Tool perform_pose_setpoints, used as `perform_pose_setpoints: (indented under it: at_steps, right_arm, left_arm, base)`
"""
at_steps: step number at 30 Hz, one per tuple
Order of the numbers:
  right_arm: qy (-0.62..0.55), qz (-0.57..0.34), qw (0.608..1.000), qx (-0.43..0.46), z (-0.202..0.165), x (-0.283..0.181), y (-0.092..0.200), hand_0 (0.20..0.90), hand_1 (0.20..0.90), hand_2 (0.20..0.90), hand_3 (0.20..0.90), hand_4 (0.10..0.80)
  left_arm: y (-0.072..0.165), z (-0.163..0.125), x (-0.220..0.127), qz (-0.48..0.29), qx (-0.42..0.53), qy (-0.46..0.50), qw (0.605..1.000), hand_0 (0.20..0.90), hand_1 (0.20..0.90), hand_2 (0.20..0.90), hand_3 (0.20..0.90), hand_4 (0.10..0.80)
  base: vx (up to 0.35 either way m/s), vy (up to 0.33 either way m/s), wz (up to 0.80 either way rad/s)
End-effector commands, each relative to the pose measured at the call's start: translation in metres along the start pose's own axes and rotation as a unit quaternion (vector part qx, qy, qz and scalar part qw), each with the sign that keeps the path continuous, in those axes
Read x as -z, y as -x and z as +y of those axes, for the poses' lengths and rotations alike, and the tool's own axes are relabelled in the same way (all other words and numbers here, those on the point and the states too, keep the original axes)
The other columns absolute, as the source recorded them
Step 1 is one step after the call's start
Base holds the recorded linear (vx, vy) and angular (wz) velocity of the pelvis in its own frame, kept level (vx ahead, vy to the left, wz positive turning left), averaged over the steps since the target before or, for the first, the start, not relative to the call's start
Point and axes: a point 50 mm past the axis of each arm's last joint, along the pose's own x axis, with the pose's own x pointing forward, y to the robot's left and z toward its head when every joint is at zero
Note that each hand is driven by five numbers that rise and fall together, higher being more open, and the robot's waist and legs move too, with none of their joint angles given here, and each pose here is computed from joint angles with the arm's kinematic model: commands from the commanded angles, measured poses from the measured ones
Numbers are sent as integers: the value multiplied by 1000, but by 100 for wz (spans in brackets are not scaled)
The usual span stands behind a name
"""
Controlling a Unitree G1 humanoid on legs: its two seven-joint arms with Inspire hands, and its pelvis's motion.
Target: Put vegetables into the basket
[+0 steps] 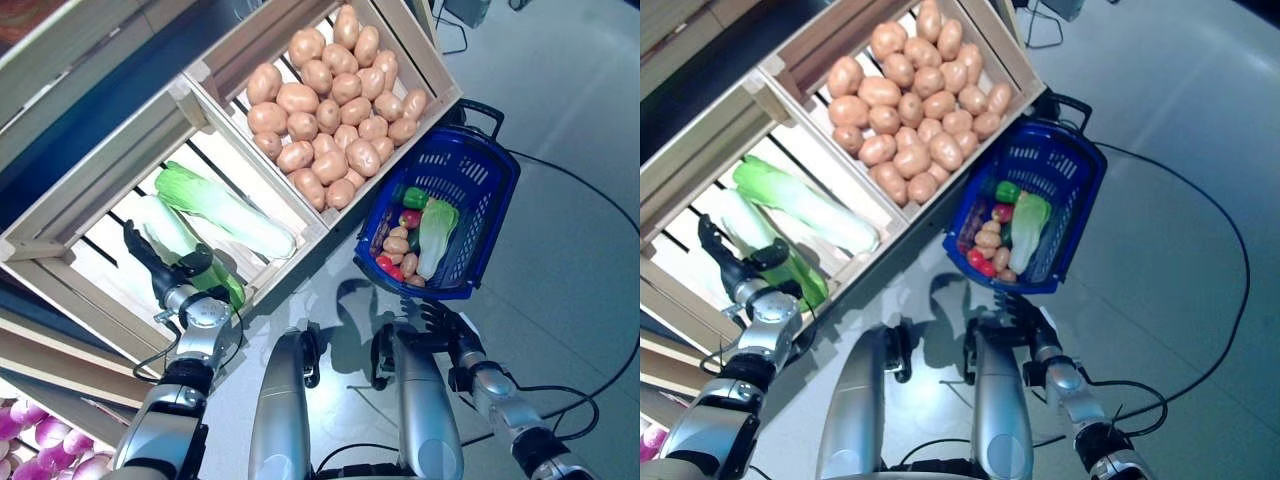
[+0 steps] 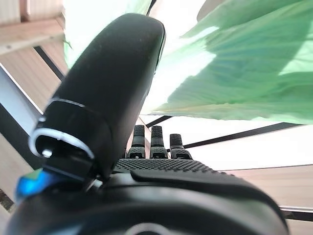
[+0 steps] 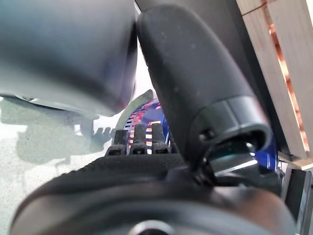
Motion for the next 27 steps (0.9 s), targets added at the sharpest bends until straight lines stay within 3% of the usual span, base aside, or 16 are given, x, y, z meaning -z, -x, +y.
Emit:
perform_pose_setpoints:
  at_steps: [1, 13, 27]
  right_arm:
    - [-5, -23, 999, 39, -17, -9, 3, 900, 900, 900, 900, 800]
    - [2, -57, 995, 76, -38, -29, -3, 900, 900, 900, 900, 800]
    - [3, -113, 988, 107, -66, -43, 10, 900, 900, 900, 900, 800]
  left_arm:
    - [-42, 30, -47, -44, -88, 51, 994, 900, 900, 900, 900, 800]
    - [-83, 41, -110, 29, -97, 198, 975, 900, 900, 900, 900, 800]
    - [-109, 73, -169, 39, -101, 254, 961, 900, 900, 900, 900, 800]
  base:
    - [-5, 25, -4]
    - [-16, 61, -4]
    - [-4, 26, -4]
